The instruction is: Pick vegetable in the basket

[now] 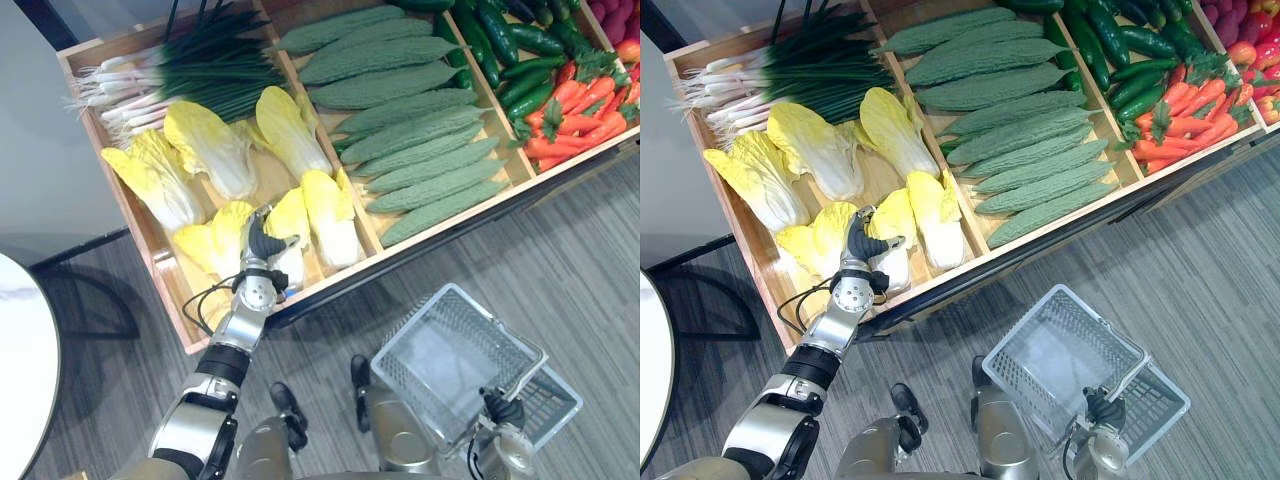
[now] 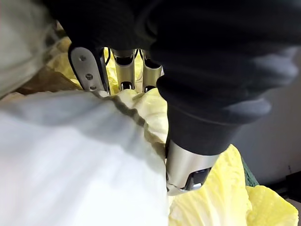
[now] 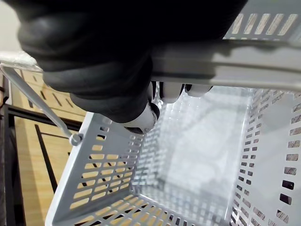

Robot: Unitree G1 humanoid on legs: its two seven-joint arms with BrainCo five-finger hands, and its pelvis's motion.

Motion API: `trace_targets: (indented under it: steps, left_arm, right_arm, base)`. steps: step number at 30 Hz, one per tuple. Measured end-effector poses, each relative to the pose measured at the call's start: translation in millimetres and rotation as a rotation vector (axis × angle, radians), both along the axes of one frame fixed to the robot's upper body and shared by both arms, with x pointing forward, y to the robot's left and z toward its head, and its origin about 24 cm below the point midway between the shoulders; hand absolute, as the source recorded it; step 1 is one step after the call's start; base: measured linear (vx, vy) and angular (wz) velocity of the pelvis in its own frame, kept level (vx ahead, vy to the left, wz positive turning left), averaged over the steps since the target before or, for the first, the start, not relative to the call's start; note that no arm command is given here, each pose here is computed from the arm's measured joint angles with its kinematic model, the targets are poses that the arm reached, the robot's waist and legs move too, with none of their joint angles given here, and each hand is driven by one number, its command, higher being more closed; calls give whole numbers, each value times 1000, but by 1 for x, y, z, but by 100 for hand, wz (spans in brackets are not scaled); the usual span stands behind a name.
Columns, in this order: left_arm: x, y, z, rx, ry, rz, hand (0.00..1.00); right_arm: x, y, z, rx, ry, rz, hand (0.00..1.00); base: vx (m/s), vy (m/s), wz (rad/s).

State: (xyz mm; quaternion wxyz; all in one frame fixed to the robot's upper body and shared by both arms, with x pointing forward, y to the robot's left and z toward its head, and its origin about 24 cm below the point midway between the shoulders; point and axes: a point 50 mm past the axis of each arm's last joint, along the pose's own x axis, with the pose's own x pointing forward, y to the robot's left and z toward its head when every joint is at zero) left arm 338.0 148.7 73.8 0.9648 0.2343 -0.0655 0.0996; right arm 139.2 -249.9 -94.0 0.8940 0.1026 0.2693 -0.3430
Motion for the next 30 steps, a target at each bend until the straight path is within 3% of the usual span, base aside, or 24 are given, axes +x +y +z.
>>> trace_targets:
  steps: [13,24,26,30]
  left_arm:
    - [-63,9,-4,-219,-74,14,100]
    - [-94,6,29,-378,-281,20,100]
    - [-115,5,44,-441,-364,17,100]
    - [-125,0,44,-470,-369,-2,100]
  right_arm:
    - [-4,-6,0,-1,5,-37,100]
    - [-11,-12,5,-19,-10,-69,100]
    - [2,-3,30,-65,-126,-20,100]
    - [-3,1,38,-81,-149,1,100]
  base:
    - [22,6,10]
    - [-27,-21,4]
    - [-227,-74,-95]
    - [-33,15,-49]
